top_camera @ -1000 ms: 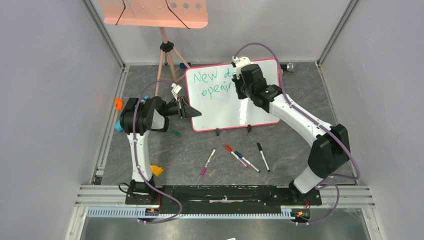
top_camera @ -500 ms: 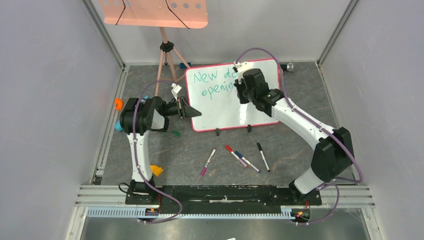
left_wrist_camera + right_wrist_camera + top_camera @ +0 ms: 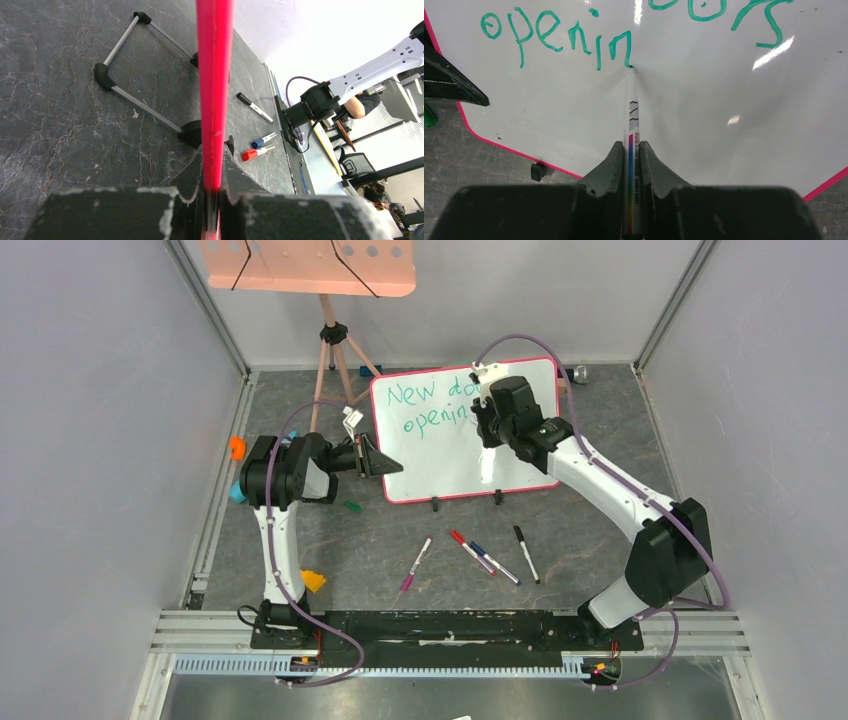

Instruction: Write a sentence on the whiteboard

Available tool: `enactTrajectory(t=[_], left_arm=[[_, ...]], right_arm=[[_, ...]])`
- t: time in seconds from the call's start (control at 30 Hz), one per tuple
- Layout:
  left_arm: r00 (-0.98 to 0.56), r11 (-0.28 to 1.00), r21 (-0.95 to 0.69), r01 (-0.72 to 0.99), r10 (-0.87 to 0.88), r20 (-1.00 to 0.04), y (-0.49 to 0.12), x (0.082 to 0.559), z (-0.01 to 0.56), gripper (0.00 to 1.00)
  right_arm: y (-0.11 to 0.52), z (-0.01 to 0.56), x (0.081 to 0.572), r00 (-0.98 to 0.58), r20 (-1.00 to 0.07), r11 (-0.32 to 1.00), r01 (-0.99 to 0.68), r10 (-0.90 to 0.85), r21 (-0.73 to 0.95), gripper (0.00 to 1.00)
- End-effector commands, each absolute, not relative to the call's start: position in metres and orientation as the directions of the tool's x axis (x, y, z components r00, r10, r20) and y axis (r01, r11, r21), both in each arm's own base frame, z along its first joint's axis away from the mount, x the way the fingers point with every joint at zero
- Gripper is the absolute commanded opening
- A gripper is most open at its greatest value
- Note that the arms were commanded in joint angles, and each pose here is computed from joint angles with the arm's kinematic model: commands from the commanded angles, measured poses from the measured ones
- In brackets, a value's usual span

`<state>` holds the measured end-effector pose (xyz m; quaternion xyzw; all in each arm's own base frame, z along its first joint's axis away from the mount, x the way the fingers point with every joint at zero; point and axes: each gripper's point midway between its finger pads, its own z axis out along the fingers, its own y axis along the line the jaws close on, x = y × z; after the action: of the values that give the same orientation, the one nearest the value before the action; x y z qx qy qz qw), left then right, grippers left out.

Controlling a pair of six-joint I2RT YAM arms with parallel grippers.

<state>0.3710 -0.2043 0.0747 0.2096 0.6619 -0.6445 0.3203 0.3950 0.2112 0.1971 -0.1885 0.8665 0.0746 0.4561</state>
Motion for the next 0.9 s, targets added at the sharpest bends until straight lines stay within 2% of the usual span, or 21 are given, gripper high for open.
enactTrajectory(t=[0.0,0.87], left_arm=[[-0.669,0.158,-0.702,0.695,-0.218,-0.711,-0.197,0.392,0.060,0.02],[-0.669,0.158,-0.702,0.695,-0.218,-0.711,-0.197,0.392,0.060,0.02]], right_arm=[[0.209,0.240,0.399,-0.443,-0.873,0.927,-0.375,-0.205,-0.027,0.00],[0.200,0.241,0.419,-0.449,-0.869,0.944,-0.326,-0.208,-0.057,0.00]])
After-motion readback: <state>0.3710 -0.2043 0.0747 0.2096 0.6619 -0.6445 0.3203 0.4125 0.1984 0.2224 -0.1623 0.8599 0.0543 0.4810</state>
